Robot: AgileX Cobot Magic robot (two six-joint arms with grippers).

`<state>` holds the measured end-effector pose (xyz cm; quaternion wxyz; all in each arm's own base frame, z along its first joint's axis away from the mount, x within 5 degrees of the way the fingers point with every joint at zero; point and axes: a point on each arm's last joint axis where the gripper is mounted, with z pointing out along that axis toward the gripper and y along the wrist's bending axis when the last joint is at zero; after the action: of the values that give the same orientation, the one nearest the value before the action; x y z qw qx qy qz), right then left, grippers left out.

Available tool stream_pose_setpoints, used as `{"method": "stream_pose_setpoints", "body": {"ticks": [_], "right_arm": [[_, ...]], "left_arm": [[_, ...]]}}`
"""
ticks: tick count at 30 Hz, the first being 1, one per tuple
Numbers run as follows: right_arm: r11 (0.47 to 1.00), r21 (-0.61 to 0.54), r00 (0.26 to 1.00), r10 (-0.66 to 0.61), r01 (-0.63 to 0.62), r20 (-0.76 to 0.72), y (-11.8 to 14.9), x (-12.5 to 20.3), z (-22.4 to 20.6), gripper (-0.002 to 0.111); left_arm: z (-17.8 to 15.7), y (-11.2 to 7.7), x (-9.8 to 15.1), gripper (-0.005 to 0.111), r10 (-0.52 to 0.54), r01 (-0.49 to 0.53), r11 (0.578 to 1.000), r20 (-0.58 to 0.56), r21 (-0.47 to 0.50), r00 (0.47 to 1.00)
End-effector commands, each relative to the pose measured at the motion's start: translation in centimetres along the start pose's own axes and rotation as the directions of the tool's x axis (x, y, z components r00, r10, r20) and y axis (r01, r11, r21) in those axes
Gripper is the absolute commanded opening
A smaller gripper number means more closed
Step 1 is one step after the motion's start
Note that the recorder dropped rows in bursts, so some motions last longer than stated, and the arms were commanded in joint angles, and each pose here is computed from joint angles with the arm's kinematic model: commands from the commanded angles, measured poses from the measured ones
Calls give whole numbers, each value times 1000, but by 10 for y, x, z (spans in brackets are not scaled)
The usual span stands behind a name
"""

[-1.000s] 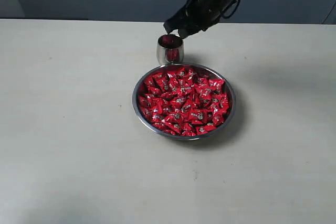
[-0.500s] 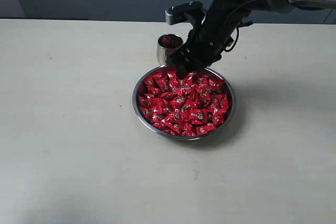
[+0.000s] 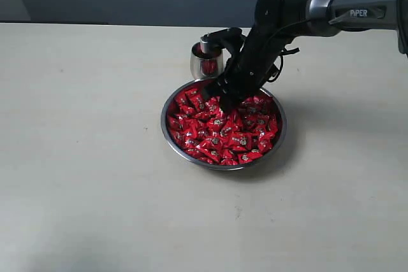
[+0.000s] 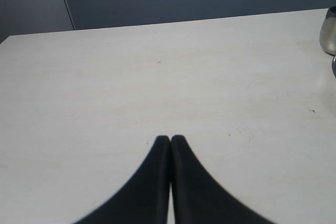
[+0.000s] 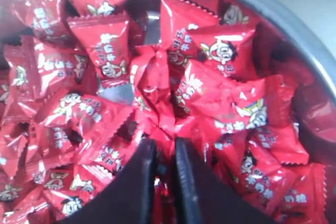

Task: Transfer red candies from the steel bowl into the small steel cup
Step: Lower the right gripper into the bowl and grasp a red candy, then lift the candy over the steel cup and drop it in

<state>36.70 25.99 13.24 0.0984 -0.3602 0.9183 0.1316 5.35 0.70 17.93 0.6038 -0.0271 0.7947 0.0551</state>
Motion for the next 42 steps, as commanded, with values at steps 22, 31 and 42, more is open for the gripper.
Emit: {"method": "stream_pose_setpoints", "body": {"ticks": [22,31,42], "right_arm": [[999,33,982,-45,40,183,15,-14,-80,0],[996,88,900,-8,-34,435,3,-43,-67,0],[993,114,881,-27,-30,472,-13,-74,-27,1]], "left_arm": [[-1,0,-3,0,2,-2,1000,19,6,1000],[-1,0,-3,0,2,-2,1000,19,6,1000],[-1,0,-3,0,2,-2,1000,19,6,1000]]}}
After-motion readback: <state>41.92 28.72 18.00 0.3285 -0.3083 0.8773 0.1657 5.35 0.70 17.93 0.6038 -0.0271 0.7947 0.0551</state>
